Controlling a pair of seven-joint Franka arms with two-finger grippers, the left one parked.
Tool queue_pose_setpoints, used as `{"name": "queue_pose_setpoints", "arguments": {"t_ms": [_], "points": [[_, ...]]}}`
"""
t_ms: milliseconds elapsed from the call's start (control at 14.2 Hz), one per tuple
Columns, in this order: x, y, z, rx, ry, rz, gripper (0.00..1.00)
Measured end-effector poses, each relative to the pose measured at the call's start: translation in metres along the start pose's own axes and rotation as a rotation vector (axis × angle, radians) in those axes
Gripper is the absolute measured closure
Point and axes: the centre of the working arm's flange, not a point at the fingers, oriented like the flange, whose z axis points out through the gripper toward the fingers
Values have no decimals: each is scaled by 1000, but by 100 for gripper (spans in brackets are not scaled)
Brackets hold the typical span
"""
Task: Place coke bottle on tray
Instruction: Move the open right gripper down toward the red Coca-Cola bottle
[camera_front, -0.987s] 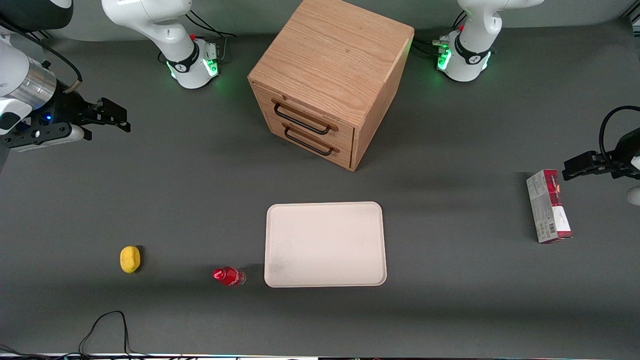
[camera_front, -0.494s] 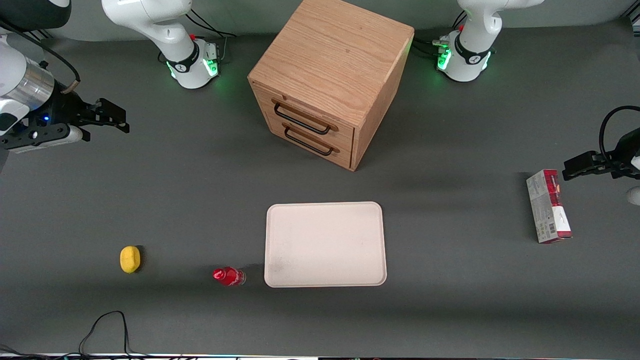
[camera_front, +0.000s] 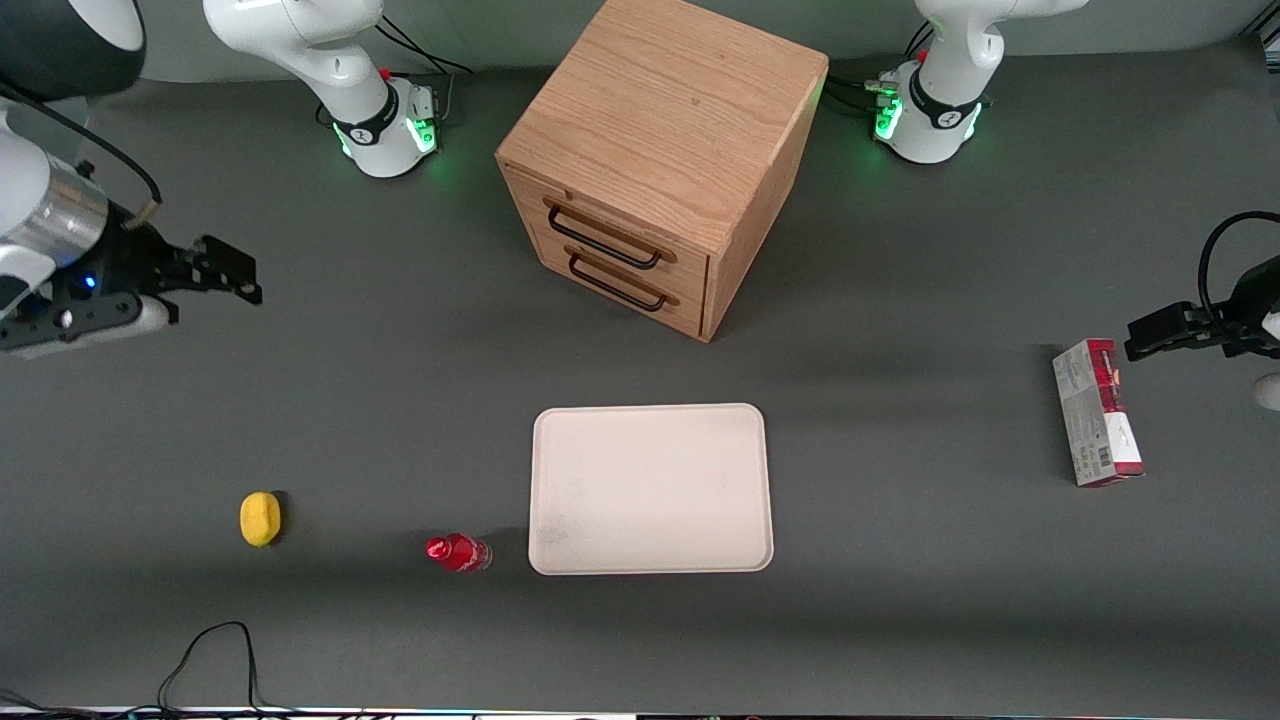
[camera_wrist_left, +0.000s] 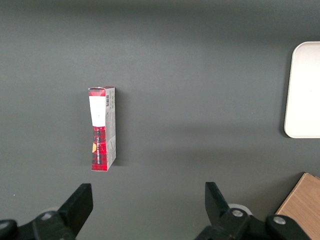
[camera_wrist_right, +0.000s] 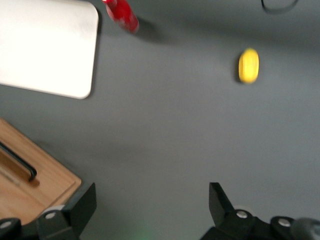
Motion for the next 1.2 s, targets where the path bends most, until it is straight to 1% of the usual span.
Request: {"name": "queue_pose_setpoints", "arguments": {"t_ms": [141, 212, 282, 423, 564, 635, 776, 917, 1058, 1199], "points": [[39, -24, 14, -3, 9, -27, 0], [57, -34, 26, 15, 11, -34, 0], [75, -43, 38, 43, 22, -36, 0], [106, -50, 60, 81, 63, -27, 0], [130, -56, 83, 91, 101, -18, 0], [138, -59, 94, 93, 113, -16, 0], [152, -62, 116, 93, 114, -16, 0], [162, -63, 141, 90, 94, -15, 0], [171, -65, 164, 86, 88, -16, 0], [179, -71, 183, 61, 104, -28, 0]]}}
